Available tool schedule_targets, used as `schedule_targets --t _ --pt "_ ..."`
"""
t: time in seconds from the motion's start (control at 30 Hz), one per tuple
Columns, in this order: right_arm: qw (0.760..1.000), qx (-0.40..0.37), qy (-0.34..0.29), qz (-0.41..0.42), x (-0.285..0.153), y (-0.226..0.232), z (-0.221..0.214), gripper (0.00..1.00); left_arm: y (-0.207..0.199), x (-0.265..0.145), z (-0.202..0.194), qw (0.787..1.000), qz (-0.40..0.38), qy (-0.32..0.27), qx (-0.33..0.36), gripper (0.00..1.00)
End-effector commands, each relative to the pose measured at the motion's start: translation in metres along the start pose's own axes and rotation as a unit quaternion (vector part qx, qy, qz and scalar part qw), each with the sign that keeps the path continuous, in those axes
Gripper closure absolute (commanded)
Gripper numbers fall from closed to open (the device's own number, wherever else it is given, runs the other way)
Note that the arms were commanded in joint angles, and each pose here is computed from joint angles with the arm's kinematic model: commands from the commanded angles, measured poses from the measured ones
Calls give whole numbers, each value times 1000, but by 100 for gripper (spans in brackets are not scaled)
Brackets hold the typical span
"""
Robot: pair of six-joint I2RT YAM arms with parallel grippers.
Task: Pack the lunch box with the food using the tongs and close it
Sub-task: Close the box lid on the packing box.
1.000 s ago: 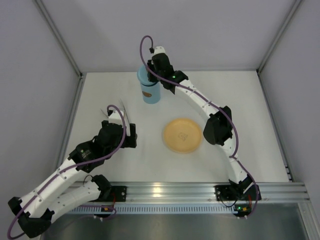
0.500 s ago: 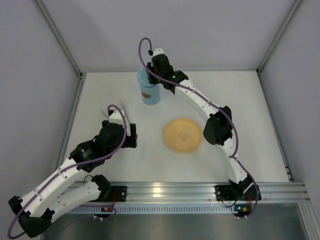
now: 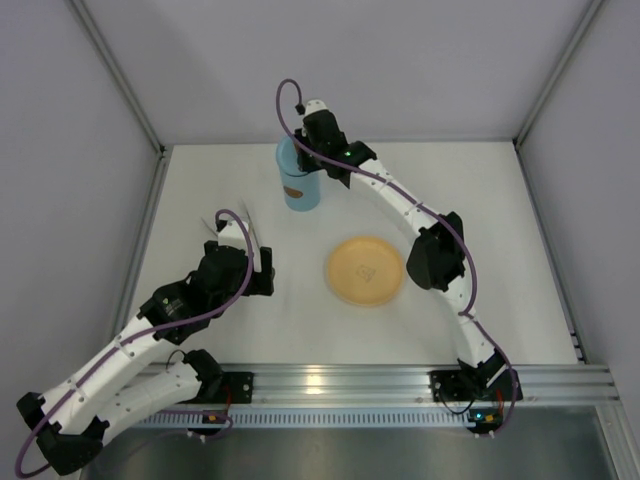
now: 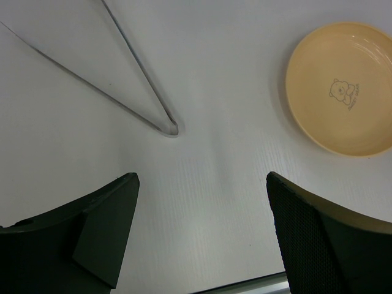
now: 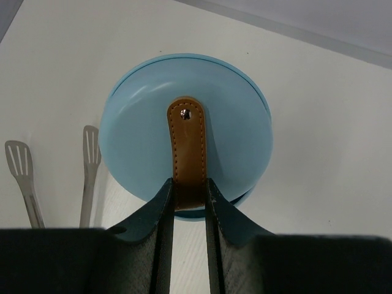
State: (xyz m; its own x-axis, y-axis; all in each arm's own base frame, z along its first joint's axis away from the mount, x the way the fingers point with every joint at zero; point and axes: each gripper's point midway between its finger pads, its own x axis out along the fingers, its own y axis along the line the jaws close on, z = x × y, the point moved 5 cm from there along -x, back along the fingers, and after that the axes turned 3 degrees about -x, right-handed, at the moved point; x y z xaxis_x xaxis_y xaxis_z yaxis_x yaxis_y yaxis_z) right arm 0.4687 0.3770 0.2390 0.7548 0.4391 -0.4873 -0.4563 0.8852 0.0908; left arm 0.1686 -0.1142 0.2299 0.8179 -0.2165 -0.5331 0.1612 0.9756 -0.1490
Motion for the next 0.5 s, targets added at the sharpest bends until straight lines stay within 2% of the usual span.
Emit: schedule_targets --t 0.0,0.47 --pt "999 -16 37 2 -6 2 -13 100 0 2 -1 1000 4 -1 -5 10" --pt "998 -41 43 -11 -38 7 -6 100 0 1 -1 1000 4 -2 -6 10"
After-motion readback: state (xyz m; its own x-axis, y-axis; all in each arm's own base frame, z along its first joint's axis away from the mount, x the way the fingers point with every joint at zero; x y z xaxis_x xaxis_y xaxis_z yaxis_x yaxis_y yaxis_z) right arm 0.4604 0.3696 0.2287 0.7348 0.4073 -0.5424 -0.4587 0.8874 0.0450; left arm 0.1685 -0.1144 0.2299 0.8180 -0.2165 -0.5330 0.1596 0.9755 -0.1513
